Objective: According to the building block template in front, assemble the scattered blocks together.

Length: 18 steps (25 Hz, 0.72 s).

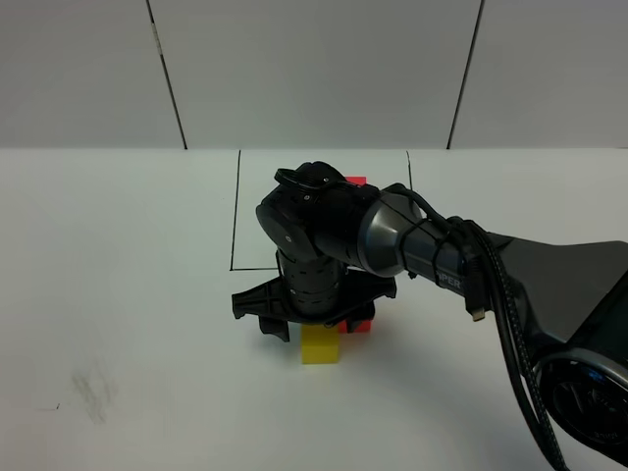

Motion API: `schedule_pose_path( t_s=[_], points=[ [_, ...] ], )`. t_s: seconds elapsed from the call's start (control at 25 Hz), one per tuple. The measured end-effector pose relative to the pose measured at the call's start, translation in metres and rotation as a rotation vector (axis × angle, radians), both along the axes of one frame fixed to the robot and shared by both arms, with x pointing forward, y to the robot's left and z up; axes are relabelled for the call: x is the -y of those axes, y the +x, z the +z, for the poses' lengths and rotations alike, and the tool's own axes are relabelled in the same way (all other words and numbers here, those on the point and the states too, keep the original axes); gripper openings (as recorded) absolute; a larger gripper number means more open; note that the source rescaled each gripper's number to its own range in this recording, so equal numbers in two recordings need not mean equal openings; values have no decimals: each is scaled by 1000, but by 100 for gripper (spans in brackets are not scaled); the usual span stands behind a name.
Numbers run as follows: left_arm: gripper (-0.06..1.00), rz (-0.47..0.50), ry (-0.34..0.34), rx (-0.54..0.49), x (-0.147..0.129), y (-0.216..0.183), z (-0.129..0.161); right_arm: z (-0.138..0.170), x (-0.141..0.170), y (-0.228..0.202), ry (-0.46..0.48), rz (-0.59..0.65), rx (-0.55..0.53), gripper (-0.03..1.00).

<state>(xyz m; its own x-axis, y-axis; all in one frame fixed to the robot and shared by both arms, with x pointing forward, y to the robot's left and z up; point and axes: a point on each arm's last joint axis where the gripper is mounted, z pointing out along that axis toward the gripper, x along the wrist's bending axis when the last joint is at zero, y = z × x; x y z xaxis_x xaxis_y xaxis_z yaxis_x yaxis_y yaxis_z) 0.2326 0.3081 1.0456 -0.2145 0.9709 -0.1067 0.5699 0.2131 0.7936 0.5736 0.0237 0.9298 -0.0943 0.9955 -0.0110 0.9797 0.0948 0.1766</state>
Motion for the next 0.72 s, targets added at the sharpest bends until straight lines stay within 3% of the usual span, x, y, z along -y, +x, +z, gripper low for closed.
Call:
schedule_pose_path(
  t_s=[0.2,0.36,0.56,0.72],
  points=[
    [37,0,0,0,0,0,0,18,5,-5,-18,-7,-16,79],
    [37,0,0,0,0,0,0,58,19,-6,-69,12,81,96],
    [37,0,0,0,0,0,0,102,47,8,-148,16,270,100],
    [37,0,0,0,0,0,0,131,98,34,-216,8,343,100]
  ],
)
